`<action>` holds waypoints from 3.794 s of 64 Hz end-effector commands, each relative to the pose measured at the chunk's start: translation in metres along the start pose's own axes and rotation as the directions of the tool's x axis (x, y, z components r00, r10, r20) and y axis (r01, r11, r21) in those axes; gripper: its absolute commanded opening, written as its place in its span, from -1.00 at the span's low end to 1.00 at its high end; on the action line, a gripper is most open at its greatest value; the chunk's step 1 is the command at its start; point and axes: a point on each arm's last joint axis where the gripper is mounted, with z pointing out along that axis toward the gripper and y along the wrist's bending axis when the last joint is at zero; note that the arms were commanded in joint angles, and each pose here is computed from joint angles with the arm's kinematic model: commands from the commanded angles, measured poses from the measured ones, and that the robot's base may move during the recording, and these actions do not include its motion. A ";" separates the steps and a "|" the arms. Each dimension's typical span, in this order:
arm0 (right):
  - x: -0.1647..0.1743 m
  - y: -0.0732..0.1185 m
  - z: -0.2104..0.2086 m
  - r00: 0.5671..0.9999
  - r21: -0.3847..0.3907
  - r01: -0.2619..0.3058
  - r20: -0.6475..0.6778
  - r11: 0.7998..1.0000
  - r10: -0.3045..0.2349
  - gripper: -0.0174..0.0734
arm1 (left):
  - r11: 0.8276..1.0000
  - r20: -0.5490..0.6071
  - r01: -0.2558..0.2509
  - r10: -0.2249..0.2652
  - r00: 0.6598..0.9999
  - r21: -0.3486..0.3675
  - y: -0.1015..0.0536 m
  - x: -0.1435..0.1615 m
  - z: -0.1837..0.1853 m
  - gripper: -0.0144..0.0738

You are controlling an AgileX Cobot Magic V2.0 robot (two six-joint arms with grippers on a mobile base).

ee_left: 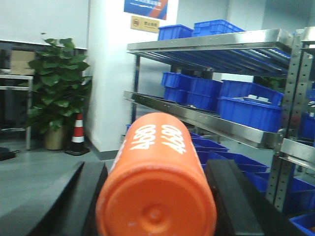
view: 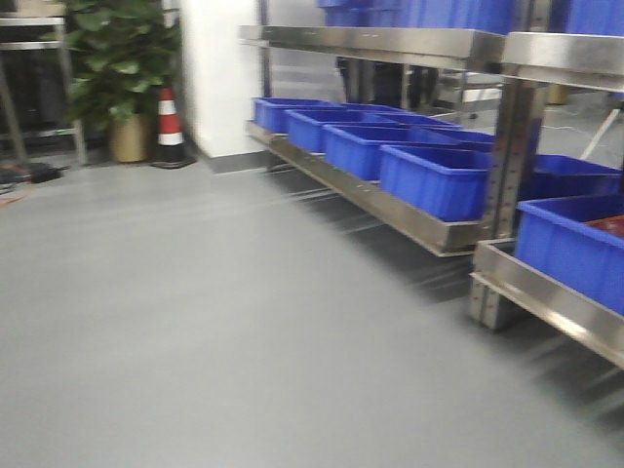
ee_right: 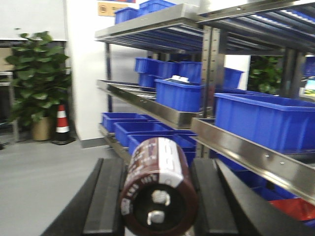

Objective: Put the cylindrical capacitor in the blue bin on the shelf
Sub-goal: 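Drive the base away from the table to the blue-bin shelf, then move both held cylinders forward over a blue bin on the shelf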

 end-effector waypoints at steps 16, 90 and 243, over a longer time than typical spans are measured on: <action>-0.003 0.000 -0.001 0.999 0.007 0.011 0.032 1.000 -0.011 -0.97 | 1.000 0.027 0.002 -0.002 1.000 0.007 0.000 -0.003 -0.001 -0.92; -0.003 0.000 -0.001 0.999 0.007 0.011 0.032 1.000 -0.011 -0.97 | 1.000 0.027 0.002 -0.002 1.000 0.007 0.000 -0.003 -0.001 -0.92; -0.006 -0.001 -0.001 0.998 0.010 0.011 0.059 1.000 -0.012 -0.97 | 1.000 0.029 0.002 -0.002 1.000 0.007 0.000 -0.003 -0.001 -0.92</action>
